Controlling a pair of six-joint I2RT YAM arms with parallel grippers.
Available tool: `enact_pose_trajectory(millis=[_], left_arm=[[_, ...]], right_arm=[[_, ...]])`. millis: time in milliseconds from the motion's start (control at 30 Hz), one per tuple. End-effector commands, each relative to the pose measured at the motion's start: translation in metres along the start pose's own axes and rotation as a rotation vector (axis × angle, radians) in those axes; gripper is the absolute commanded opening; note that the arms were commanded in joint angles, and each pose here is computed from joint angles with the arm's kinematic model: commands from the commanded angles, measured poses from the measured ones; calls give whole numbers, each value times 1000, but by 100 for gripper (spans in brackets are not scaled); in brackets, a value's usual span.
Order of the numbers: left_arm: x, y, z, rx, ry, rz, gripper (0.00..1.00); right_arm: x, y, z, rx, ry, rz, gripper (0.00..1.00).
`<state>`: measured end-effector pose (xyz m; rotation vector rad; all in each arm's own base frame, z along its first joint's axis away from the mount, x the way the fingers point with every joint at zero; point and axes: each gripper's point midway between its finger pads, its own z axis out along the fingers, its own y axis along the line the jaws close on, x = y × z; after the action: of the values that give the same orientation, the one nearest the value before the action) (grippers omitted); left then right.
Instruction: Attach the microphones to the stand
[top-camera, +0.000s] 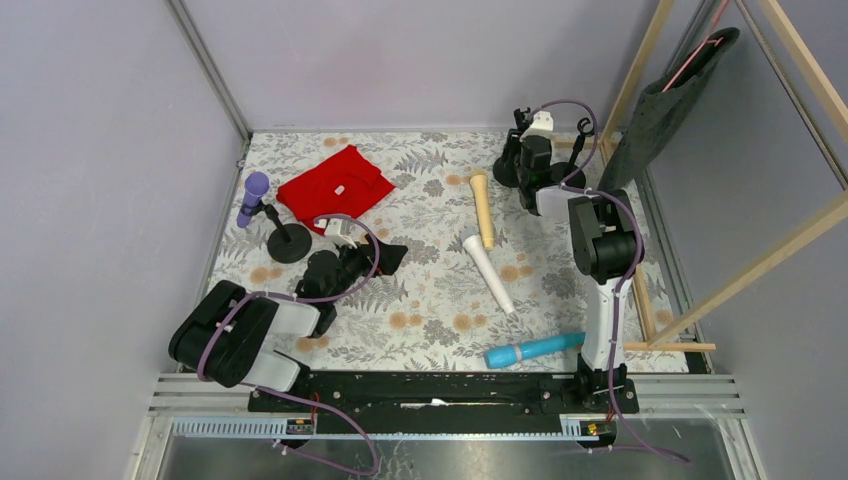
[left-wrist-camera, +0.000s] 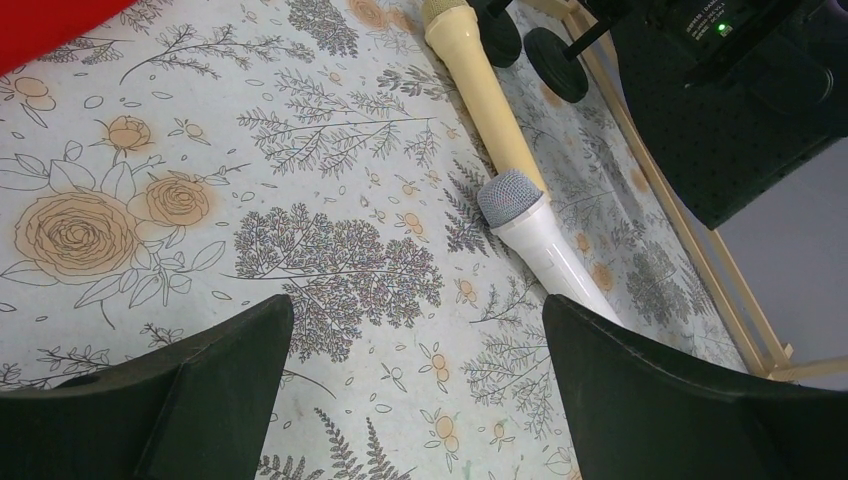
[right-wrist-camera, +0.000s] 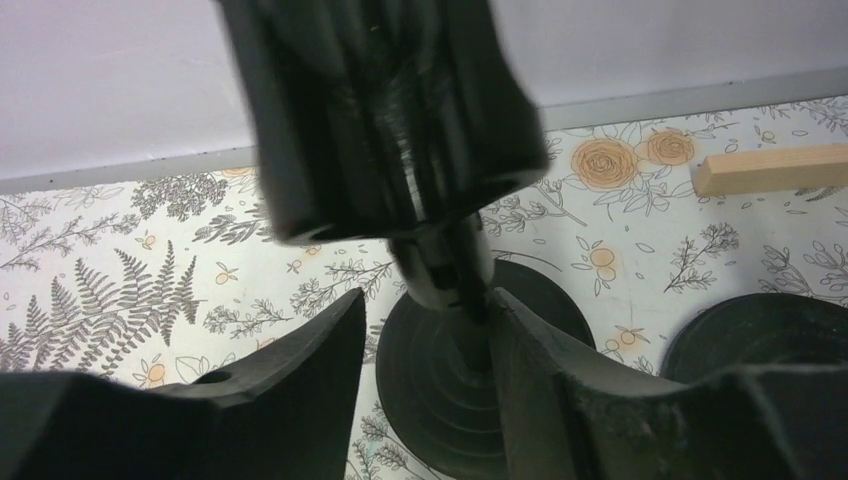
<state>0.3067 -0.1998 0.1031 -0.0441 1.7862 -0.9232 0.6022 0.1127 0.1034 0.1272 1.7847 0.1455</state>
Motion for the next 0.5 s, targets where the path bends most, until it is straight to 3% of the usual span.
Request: enact_pose_trajectory(millis=[0, 100, 200, 467], left_arm=[[-19, -17, 7, 69, -61, 18, 99], [-19, -16, 7, 64, -63, 19, 99], [-20, -16, 7, 59, -64, 22, 99], [-21, -15, 7, 55, -69, 25, 99]], right_arm=[[-40, 12, 10, -61, -125, -14, 50], [-45, 14, 9, -76, -147, -35, 39], [-56, 15, 7, -81, -172, -70, 20], [-104, 20, -14, -102, -268, -168, 8]])
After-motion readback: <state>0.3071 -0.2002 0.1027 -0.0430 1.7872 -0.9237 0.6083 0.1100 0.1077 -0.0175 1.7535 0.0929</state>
